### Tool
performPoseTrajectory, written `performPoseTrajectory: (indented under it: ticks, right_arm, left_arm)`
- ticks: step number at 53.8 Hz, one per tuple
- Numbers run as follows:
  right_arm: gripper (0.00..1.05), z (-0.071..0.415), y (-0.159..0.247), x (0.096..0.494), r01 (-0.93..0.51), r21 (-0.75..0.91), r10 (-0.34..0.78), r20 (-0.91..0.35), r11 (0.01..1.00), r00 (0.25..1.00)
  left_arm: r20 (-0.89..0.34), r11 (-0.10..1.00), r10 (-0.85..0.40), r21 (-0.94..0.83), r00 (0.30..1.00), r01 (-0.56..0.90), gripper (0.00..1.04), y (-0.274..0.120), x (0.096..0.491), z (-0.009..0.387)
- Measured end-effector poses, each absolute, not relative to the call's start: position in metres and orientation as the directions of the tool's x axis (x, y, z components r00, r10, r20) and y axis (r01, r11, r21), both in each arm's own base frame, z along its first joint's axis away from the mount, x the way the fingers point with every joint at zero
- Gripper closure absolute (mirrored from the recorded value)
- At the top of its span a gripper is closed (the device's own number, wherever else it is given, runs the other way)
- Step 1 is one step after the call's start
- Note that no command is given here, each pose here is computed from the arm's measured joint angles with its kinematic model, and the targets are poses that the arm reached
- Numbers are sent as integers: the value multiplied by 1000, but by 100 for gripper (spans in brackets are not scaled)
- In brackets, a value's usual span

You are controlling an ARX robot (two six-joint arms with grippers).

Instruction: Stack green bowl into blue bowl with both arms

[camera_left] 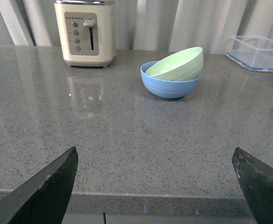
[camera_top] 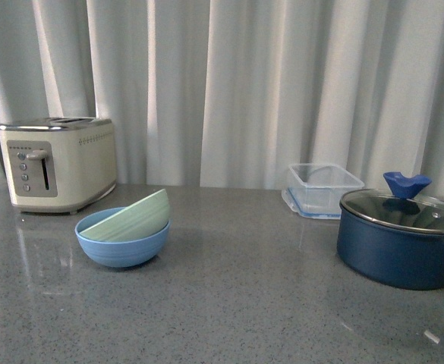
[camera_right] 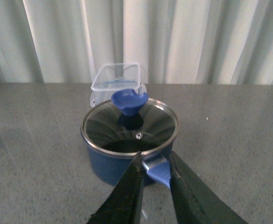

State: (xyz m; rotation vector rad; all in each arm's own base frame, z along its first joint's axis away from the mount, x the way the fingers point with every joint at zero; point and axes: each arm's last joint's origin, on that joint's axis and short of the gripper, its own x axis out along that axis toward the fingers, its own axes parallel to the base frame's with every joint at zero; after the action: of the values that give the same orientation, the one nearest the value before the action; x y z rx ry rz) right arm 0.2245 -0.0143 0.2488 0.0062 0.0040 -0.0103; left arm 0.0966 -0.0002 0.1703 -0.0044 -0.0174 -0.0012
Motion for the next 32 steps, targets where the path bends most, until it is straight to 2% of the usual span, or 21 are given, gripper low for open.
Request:
performPoseTrajectory:
  ticks: [6,16,32]
  right_arm:
    - [104,233,-8,210,23,5,-23,-10,1000,1000]
    - [104,207,-1,180,3,2,-3,-10,1000,1000]
    - [104,190,0,156,2,2,-2,-7,1000,1000]
  left_arm:
    - [17,1000,-1,-4,1000,1,7,0,97,170]
    - [17,1000,-1,-4,1000,1,7,0,97,170]
    - [17,1000,-1,-4,1000,1,7,0,97,170]
